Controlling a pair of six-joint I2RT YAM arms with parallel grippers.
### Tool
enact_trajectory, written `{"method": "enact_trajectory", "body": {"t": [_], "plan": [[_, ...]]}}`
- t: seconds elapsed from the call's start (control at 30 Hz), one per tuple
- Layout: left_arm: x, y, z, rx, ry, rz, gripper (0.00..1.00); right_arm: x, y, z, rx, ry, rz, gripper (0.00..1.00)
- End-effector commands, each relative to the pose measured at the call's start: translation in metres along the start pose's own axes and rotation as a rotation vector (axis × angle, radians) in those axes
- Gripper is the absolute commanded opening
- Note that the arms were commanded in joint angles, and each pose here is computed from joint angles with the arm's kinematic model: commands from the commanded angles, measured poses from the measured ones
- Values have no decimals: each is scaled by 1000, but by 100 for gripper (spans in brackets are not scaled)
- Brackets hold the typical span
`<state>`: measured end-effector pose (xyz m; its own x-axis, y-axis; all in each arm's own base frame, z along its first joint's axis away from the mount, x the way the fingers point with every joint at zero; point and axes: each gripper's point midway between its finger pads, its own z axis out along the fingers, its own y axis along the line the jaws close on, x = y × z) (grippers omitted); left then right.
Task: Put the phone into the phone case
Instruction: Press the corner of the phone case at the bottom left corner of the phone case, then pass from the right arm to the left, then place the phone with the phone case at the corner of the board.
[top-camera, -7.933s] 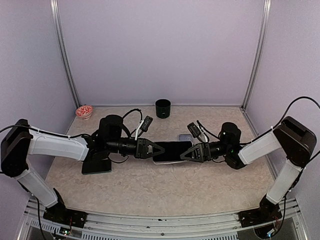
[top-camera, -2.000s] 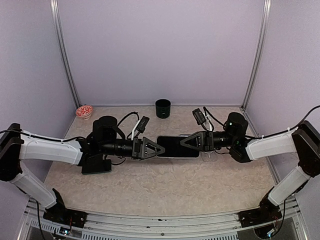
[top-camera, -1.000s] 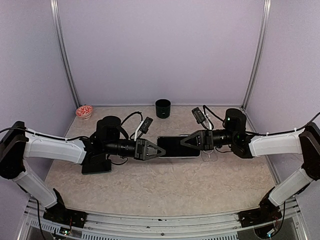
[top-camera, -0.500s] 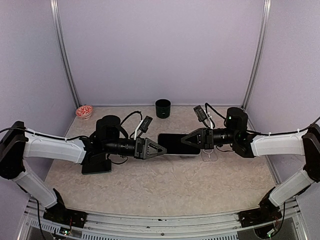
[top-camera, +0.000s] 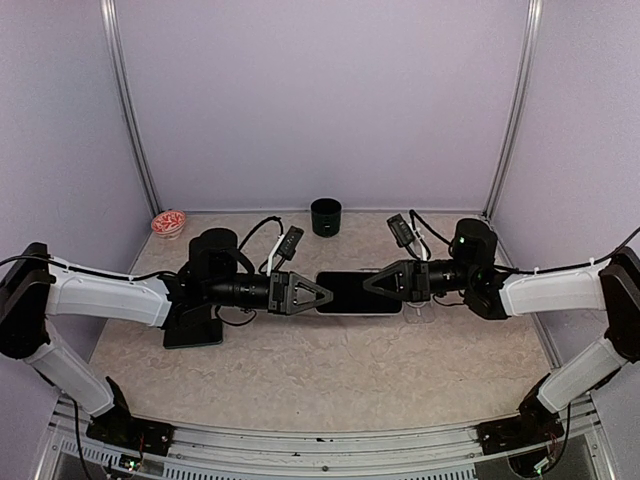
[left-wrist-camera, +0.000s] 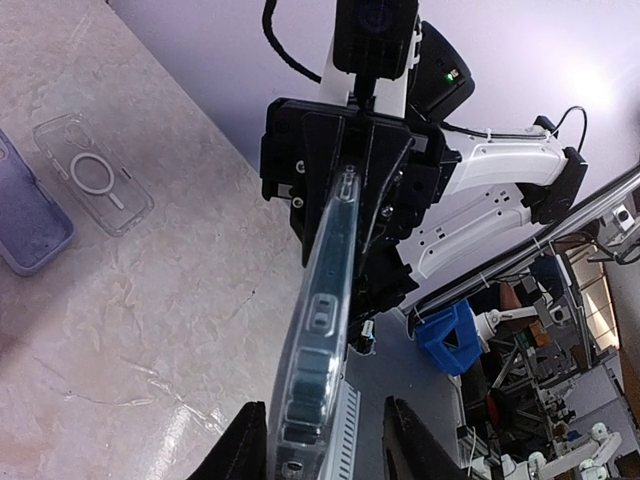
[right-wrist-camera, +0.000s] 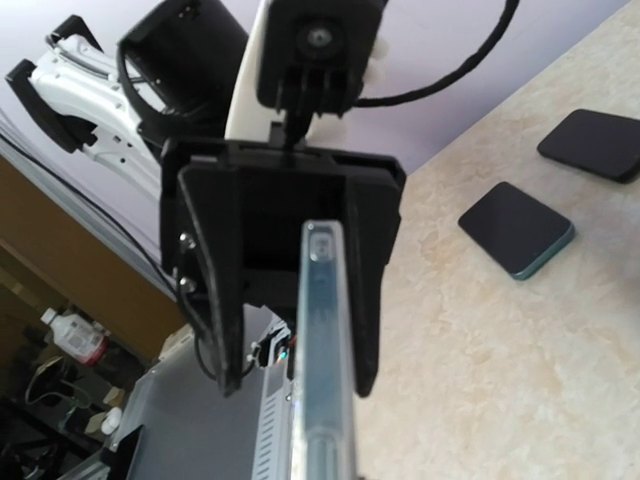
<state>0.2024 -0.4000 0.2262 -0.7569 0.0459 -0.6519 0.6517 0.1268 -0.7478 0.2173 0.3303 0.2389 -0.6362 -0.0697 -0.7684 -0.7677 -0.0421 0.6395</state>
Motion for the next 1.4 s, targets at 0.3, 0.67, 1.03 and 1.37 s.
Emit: {"method": "enact_trajectory", "body": {"t": [0.3, 0.67, 1.03, 1.37], "plan": [[-14, -11, -3, 24, -53, 35, 0, 3, 9, 2, -56, 23, -37, 3], [-17, -7, -14, -6, -72, 37, 0, -13, 4, -19, 92, 23, -152, 85], [-28, 0, -28, -36, -119, 31, 0, -30, -18, -53, 248, -91, -84, 93], [-41, 39, -43, -176, -192, -54, 0, -27, -27, -56, 289, -100, -61, 93]]}}
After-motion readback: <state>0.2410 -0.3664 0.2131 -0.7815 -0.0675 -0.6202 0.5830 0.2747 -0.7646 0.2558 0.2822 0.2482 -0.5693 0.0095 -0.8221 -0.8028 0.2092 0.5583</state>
